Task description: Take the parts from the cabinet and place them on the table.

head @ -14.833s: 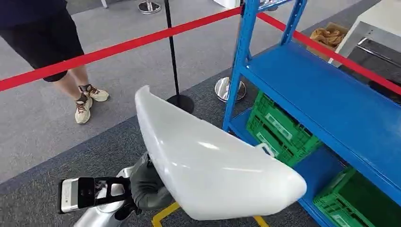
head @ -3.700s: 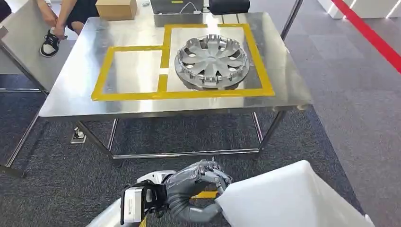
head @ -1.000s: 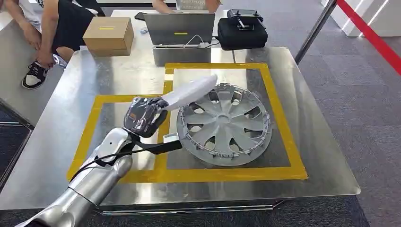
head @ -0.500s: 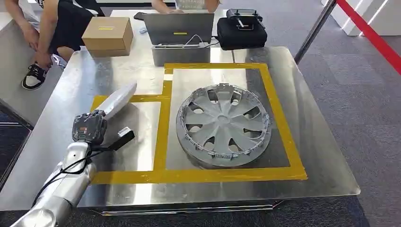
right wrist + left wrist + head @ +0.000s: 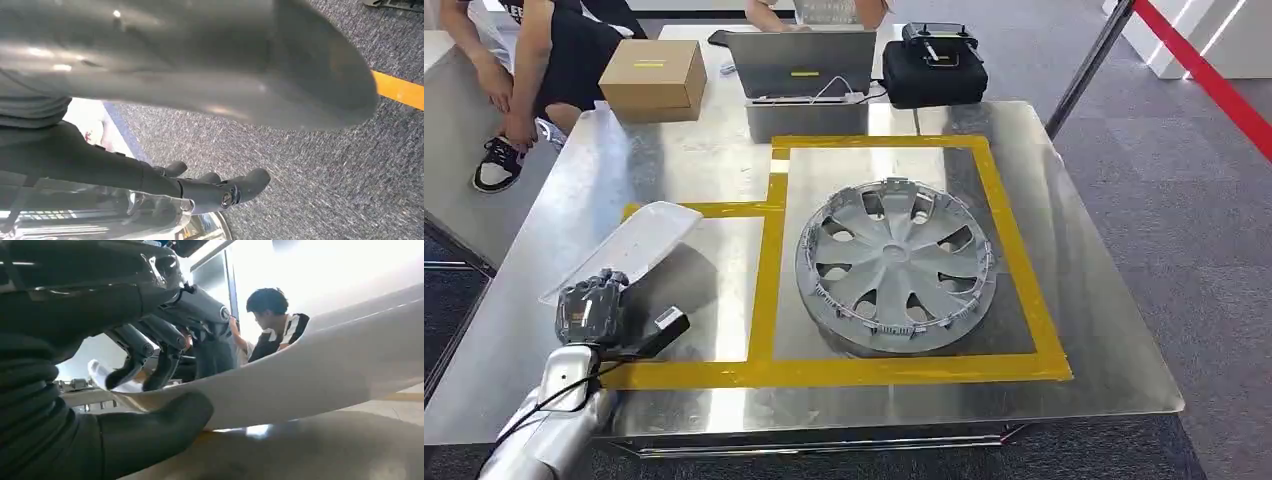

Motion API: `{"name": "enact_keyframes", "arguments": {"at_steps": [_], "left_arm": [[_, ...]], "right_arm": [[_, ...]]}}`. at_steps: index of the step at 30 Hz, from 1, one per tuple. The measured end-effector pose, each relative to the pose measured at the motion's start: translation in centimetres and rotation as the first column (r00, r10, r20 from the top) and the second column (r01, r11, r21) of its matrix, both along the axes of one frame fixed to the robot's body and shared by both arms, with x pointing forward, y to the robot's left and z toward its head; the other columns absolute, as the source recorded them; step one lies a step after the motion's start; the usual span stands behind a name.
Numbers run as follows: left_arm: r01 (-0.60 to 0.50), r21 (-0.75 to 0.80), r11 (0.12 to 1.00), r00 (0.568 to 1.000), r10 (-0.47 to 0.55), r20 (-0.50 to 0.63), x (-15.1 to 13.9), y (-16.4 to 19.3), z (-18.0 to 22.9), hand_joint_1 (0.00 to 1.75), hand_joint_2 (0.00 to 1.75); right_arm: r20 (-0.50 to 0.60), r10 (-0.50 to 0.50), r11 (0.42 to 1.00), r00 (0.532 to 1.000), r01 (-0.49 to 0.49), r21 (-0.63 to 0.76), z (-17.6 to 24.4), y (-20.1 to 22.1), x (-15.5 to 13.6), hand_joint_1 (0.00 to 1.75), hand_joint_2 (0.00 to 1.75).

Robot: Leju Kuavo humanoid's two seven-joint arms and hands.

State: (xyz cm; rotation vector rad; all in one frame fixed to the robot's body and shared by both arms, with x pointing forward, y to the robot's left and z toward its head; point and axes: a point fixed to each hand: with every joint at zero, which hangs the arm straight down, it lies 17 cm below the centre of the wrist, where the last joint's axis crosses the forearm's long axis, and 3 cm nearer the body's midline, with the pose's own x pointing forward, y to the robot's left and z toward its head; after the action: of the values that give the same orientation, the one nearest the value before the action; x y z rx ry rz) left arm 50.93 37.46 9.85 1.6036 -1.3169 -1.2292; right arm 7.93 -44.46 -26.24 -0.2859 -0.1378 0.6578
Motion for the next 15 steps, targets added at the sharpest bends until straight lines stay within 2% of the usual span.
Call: {"name": "enact_keyframes", "arguments": {"at_steps": [6, 7, 10, 12, 13, 15], "left_arm": [[0.150, 0.032, 0.988, 0.985, -0.152, 0.084, -2.1, -3.4, 2.8, 0.00, 1.75], [0.166, 0.031, 0.986, 0.980, -0.168, 0.108, -2.4, -3.7, 3.7, 0.00, 0.00], [0.207, 0.010, 0.978, 0.965, -0.206, 0.165, -3.3, -4.4, 5.8, 0.00, 0.00], [0.275, -0.041, 0.961, 0.943, -0.261, 0.208, -3.9, -4.9, 7.1, 0.00, 0.00], [0.309, -0.098, 0.946, 0.930, -0.279, 0.239, -4.2, -5.0, 7.6, 0.00, 0.00], [0.335, -0.260, 0.906, 0.914, -0.245, 0.324, -4.8, -3.3, 8.4, 0.00, 0.00]], "right_arm": [[0.010, 0.001, 1.000, 1.000, -0.001, -0.003, 0.1, 0.0, 0.8, 0.00, 0.00], [0.012, 0.002, 1.000, 1.000, -0.002, -0.003, 0.1, 0.0, 0.9, 0.00, 0.00], [0.016, 0.003, 1.000, 1.000, -0.003, -0.005, 0.2, 0.1, 1.5, 0.00, 0.00], [0.018, 0.008, 1.000, 1.000, -0.008, -0.005, 0.2, 0.1, 1.8, 0.00, 0.00], [0.020, 0.010, 1.000, 1.000, -0.010, -0.006, 0.3, 0.1, 2.0, 0.00, 0.00], [0.024, 0.016, 1.000, 1.000, -0.016, -0.005, 0.3, 0.2, 2.4, 0.00, 0.00]]}}
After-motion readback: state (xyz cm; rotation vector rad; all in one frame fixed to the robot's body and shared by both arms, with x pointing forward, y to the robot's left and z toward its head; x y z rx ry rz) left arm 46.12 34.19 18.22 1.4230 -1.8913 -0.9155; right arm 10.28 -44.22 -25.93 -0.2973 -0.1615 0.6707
